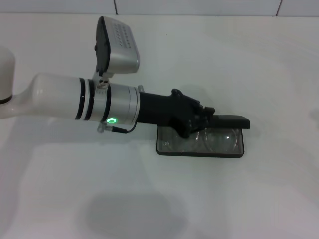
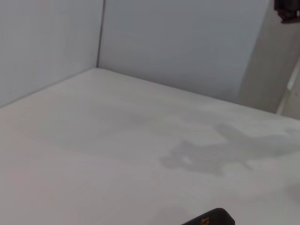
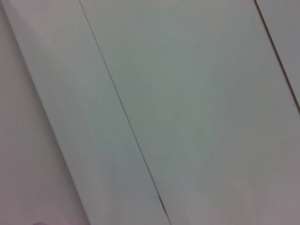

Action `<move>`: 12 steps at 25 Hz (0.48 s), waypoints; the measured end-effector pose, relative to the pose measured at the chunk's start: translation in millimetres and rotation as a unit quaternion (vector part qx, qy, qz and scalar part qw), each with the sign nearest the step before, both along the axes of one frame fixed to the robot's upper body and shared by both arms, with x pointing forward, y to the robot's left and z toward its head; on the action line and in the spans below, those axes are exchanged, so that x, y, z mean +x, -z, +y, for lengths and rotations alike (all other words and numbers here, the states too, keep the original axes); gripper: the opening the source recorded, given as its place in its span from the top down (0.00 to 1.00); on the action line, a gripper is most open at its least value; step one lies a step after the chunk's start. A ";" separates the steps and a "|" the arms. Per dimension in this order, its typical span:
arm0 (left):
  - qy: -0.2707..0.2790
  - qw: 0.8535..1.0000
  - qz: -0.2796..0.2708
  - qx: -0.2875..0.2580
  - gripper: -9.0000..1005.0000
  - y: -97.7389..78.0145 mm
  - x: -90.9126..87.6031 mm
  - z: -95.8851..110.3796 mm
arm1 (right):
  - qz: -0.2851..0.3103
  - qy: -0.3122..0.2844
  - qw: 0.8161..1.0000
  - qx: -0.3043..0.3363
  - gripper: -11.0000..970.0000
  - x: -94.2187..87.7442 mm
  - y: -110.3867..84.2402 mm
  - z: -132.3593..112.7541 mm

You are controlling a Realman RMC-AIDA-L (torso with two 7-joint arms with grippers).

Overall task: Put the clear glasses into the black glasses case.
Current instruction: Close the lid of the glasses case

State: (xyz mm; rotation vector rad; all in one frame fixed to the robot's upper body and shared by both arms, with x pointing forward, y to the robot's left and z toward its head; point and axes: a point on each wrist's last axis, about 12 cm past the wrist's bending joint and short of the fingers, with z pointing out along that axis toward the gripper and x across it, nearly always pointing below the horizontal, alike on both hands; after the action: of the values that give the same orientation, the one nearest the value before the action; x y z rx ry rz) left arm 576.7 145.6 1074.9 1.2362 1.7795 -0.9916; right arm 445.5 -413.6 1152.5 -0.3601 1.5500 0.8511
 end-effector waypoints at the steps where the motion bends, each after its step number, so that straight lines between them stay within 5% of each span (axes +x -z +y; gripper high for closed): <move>1: 0.005 1.000 0.001 0.002 0.77 0.7 -1.2 -0.7 | 0.000 -0.002 1.000 0.002 0.90 -0.3 0.3 0.3; 12: 0.060 0.998 0.011 0.014 0.74 9.5 -19.6 -13.2 | 0.004 -0.007 1.000 0.018 0.90 -0.1 5.9 3.0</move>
State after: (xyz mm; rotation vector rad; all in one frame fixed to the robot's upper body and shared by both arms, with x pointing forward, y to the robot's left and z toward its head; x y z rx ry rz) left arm 557.1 132.4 1065.4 1.3684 1.7587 -1.0539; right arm 445.4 -410.6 1146.6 -0.3415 1.5383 0.8912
